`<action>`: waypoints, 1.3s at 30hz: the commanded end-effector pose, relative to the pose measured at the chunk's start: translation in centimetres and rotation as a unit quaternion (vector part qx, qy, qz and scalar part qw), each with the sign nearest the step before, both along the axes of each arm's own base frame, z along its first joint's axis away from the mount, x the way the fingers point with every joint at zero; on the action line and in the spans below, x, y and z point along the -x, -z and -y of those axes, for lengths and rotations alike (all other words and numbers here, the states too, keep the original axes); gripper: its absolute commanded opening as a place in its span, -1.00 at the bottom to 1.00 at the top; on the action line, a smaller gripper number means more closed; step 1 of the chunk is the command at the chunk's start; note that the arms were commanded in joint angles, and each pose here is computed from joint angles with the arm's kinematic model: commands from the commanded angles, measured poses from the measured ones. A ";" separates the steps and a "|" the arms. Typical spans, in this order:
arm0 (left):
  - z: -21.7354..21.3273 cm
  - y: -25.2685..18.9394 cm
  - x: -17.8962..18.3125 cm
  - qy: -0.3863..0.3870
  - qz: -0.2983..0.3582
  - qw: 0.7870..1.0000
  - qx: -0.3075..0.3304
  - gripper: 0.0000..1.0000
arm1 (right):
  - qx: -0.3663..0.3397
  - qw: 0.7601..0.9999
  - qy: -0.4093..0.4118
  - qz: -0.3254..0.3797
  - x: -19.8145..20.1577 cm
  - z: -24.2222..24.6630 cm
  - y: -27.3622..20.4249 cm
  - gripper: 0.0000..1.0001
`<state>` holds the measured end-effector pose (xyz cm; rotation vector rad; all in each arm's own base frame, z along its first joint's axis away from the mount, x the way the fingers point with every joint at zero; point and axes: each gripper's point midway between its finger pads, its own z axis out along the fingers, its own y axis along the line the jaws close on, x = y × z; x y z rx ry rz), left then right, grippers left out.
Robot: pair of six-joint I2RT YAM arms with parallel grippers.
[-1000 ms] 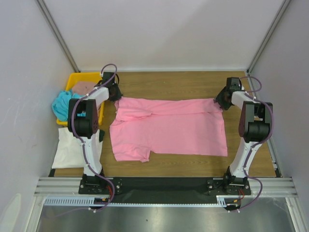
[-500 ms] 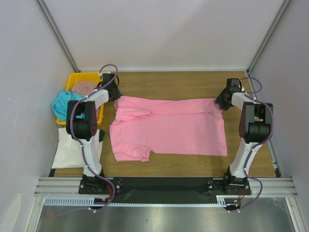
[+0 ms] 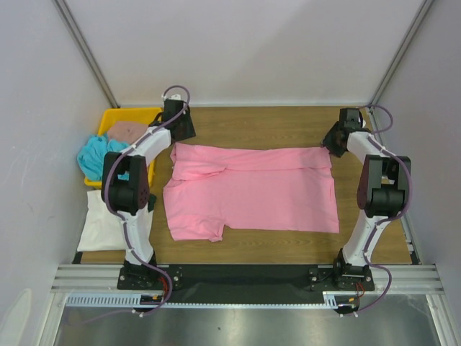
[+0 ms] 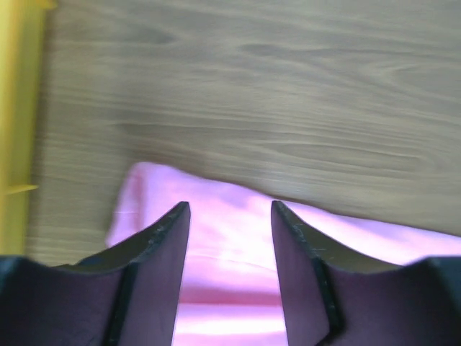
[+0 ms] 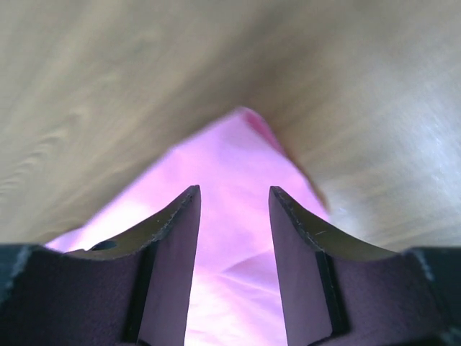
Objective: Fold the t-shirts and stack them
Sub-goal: Fold the tshirt
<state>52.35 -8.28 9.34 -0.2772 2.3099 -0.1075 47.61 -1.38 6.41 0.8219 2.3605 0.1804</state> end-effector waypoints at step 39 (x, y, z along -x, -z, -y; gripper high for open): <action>2.6 7.7 -5.1 -0.145 -0.064 0.963 0.218 -0.94 | -0.006 0.999 0.013 -0.036 -7.8 0.2 7.4 -1.00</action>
